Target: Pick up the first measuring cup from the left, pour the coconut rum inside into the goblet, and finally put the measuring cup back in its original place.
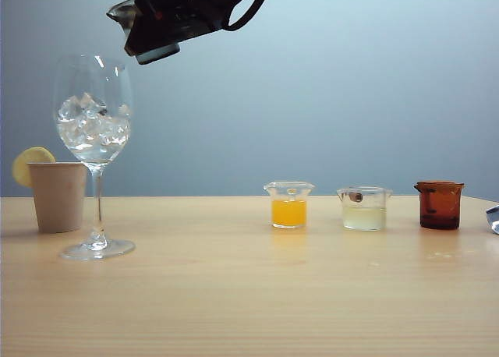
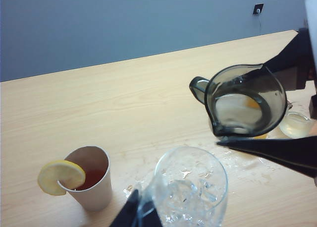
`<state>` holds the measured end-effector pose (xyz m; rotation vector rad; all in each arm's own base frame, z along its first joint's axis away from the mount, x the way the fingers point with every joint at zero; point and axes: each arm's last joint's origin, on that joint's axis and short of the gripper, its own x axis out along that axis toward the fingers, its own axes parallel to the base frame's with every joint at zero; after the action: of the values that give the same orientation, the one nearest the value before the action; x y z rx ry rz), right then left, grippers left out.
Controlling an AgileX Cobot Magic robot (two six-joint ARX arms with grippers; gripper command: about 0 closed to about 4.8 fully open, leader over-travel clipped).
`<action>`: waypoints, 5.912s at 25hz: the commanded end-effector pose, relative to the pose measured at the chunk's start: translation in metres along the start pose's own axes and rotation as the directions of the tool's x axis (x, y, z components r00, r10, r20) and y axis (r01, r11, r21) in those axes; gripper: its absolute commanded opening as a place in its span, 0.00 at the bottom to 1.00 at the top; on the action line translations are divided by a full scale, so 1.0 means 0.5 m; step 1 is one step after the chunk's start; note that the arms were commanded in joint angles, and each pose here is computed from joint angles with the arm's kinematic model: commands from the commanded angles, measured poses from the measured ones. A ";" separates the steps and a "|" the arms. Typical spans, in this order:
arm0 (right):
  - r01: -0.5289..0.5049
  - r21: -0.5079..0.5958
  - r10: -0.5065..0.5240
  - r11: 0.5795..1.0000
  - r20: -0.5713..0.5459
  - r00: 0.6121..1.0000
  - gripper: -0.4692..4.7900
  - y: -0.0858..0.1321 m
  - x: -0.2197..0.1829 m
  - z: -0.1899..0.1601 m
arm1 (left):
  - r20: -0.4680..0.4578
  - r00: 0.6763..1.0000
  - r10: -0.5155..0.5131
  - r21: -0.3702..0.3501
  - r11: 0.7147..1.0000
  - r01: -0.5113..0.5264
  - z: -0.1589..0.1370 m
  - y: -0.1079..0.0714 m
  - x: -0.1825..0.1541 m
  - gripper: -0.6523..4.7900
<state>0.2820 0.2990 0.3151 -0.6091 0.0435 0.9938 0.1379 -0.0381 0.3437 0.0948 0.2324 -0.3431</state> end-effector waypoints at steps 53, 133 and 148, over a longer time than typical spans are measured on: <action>-0.057 -0.174 0.026 0.983 -0.174 0.984 0.58 -0.010 0.008 0.087 | 0.016 1.000 0.002 0.004 1.000 -0.002 0.006 0.000 -0.003 0.11; 0.006 -0.570 -0.172 0.822 -0.238 0.956 0.54 0.009 0.010 0.106 | 0.016 1.000 0.002 0.004 1.000 -0.002 0.006 0.000 -0.003 0.11; 0.005 -0.631 -0.211 0.776 -0.252 0.944 0.54 0.007 0.010 0.106 | 0.016 1.000 0.002 0.004 1.000 -0.002 0.006 0.000 -0.003 0.11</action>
<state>0.2703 0.3312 0.3479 -1.3727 -0.0146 0.8066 0.1379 -0.0381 0.3436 0.0949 0.2328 -0.3431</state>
